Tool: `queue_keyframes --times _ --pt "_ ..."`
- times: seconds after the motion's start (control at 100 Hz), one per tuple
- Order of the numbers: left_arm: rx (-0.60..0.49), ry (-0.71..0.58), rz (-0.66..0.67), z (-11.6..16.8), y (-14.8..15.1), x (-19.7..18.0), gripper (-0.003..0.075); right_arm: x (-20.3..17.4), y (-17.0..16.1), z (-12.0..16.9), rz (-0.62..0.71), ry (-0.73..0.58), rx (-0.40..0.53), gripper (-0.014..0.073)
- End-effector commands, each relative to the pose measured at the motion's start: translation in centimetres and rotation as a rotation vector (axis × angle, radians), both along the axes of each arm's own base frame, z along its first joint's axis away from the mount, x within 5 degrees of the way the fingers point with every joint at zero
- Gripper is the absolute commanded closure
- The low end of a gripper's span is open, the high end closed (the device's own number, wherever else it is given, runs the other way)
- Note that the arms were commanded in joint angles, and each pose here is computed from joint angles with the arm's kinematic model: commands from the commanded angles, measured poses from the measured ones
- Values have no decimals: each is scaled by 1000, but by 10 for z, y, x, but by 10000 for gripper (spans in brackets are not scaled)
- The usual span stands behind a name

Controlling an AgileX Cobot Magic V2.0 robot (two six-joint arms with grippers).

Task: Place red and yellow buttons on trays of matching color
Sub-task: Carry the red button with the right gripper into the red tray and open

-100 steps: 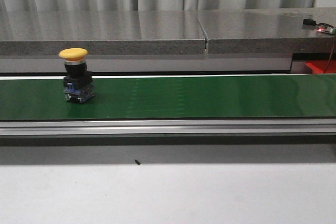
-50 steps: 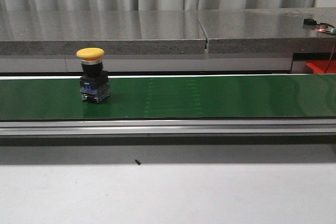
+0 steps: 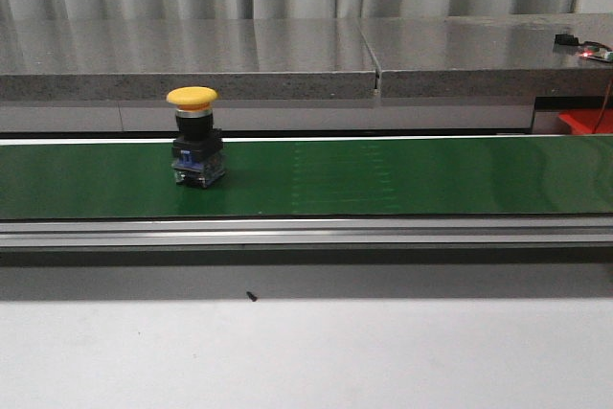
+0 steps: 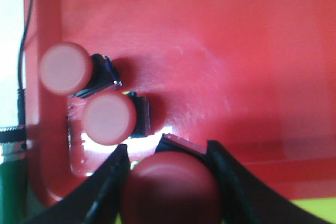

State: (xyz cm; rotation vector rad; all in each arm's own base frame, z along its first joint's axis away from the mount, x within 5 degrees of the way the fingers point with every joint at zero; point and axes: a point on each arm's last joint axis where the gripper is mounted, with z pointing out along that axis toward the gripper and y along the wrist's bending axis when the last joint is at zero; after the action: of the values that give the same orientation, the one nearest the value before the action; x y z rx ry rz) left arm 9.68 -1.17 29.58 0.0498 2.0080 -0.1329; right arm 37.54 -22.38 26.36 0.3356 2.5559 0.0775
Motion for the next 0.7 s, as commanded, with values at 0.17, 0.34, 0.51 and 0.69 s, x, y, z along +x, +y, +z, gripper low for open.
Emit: queue_keyframes --times 0.17,0.34,0.51,0.69 --pt "-27 -96 3 14 -1 3 741 19 -11 17 -27 -118 -20 393" --pt "-27 -96 3 14 -1 3 741 28 -18 10 -30 -123 -22 393" --pt "-27 -96 3 14 -1 3 741 34 -21 0 -34 -122 -23 393" --pt "-27 -96 3 14 -1 3 741 37 -23 -13 -36 -101 -9 393"
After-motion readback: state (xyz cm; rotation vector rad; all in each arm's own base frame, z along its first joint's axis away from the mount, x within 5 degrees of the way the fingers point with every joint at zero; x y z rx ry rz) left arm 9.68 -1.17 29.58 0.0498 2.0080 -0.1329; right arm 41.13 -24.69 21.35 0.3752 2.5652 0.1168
